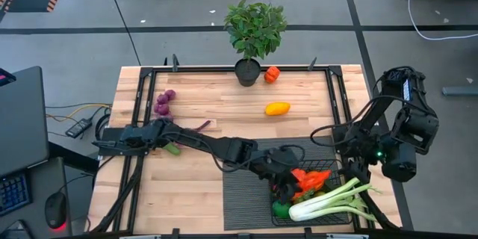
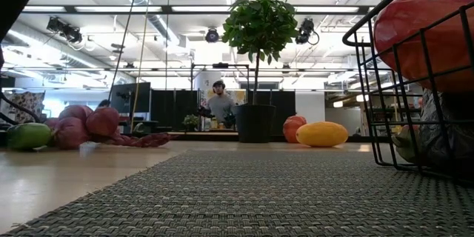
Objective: Build produce basket
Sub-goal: Put the orange carrot into the black wire basket, then put the yellow mango into the black wire basket
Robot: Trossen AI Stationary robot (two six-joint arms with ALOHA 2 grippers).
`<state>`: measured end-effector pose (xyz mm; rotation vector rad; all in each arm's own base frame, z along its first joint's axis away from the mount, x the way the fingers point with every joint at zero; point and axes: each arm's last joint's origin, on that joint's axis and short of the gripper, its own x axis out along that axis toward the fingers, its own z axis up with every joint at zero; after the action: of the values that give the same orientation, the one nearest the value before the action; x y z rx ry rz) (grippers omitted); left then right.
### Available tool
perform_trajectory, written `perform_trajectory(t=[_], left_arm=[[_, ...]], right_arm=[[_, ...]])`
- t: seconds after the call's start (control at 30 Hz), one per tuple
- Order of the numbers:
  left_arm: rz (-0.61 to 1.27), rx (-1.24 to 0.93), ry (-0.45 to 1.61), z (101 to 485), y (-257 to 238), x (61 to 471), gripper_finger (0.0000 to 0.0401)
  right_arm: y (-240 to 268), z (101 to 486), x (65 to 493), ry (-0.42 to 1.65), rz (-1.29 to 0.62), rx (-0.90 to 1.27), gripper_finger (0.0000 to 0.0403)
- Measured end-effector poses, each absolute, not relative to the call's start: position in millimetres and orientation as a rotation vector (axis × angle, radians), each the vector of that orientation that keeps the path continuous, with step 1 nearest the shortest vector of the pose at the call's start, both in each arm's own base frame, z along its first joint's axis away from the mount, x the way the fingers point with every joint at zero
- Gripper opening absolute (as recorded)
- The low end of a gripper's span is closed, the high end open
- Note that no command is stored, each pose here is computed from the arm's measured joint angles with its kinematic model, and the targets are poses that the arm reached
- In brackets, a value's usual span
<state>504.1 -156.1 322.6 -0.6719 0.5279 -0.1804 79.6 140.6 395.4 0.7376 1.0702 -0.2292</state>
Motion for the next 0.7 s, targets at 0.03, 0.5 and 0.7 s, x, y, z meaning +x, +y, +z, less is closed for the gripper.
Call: perform_trajectory(t=[0.03,0.5,0.7], left_arm=[[-0.177,-0.676,0.532,322.3,-156.0,503.9,0.0163],[-0.058,-0.638,0.656,327.9,-115.5,494.1,0.0276],[0.08,-0.601,0.809,336.8,-69.5,473.7,0.0249]], right_arm=[[140.6,395.4,79.7,1.07,-0.234,0.745,0.0346],[150.3,392.5,85.4,1.033,-0.262,0.781,0.0346],[158.0,387.8,89.1,1.041,-0.271,0.737,0.0346]])
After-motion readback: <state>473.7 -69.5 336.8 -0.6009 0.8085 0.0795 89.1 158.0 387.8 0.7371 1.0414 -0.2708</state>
